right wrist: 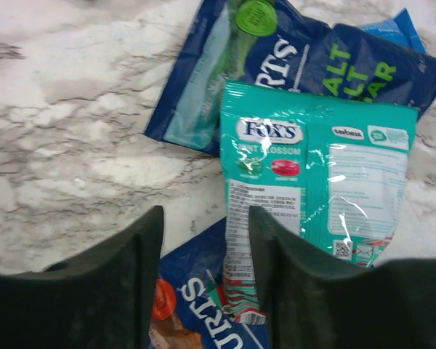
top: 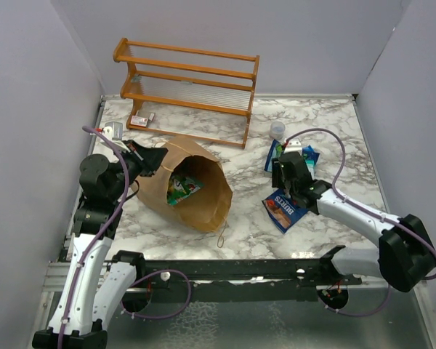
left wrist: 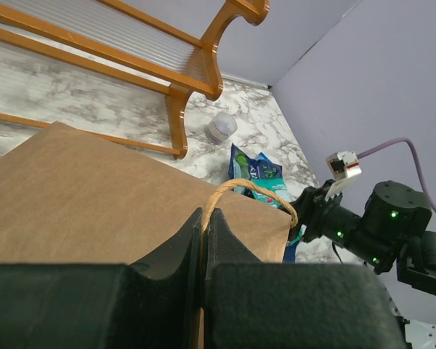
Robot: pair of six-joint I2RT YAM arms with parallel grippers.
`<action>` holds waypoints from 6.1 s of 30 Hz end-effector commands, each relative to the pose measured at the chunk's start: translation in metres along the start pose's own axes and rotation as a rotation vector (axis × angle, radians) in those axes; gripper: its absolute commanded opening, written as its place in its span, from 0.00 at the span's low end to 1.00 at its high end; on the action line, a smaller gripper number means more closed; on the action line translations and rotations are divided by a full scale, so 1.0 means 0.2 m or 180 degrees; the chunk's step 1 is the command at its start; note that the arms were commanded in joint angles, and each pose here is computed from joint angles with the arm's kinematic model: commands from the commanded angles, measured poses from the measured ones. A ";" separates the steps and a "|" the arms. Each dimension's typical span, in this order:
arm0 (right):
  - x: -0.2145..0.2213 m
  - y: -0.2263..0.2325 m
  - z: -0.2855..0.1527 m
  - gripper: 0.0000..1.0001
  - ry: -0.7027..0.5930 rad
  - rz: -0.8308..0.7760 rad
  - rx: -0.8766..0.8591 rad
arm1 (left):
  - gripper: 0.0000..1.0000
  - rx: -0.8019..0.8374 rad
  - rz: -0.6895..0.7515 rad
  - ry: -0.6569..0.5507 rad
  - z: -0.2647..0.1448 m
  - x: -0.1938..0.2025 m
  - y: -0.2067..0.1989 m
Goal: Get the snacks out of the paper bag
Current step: Place the snack at the center of the board, then take out the snack from the paper bag, then place the snack at the center of the board.
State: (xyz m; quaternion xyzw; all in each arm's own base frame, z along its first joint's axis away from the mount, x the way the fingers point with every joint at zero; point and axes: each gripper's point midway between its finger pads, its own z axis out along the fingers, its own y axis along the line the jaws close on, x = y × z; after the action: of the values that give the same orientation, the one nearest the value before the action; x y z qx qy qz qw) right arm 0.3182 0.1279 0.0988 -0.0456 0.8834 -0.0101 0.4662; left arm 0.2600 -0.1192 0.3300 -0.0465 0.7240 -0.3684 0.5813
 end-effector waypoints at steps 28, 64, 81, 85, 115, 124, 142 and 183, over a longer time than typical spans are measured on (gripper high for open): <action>-0.59 0.30 -0.53 0.99 -0.1025 0.0103 -0.1627 | 0.00 0.0183 0.0115 -0.0043 -0.02 -0.01 -0.05; -0.14 1.31 -1.00 0.77 -0.1157 -0.0718 -0.3884 | 0.00 0.0932 0.0163 0.0131 -0.06 0.08 -0.22; -0.13 1.51 -0.40 0.71 -0.1316 0.0237 -0.1899 | 0.00 0.0933 0.0187 0.0155 -0.07 0.06 -0.24; -0.12 1.57 -0.35 0.75 -0.1408 0.0135 -0.1900 | 0.00 0.0937 0.0152 0.0169 -0.06 0.07 -0.23; -0.08 1.89 -0.22 0.59 -0.1294 0.0467 -0.2135 | 0.00 0.0990 0.0061 0.0234 -0.05 0.06 -0.26; -0.17 1.82 -0.32 0.18 -0.1360 0.0421 -0.2159 | 0.00 0.0961 0.0109 0.0235 -0.05 0.06 -0.25; -0.28 1.54 -0.63 0.01 -0.1274 0.0095 -0.2369 | 0.00 0.0595 0.0037 0.0034 -0.05 0.04 -0.16; -0.64 0.16 -0.80 0.01 -0.1878 -0.0053 -0.0435 | 0.00 0.0074 0.0152 -0.0052 -0.08 -0.04 -0.07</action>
State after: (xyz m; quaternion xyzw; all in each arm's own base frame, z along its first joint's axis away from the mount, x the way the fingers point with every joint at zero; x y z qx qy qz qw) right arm 0.2311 0.1983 0.3010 -0.1596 0.6921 0.0723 0.7002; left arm 0.2460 -0.1223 0.3327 -0.0238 0.7221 -0.3729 0.5822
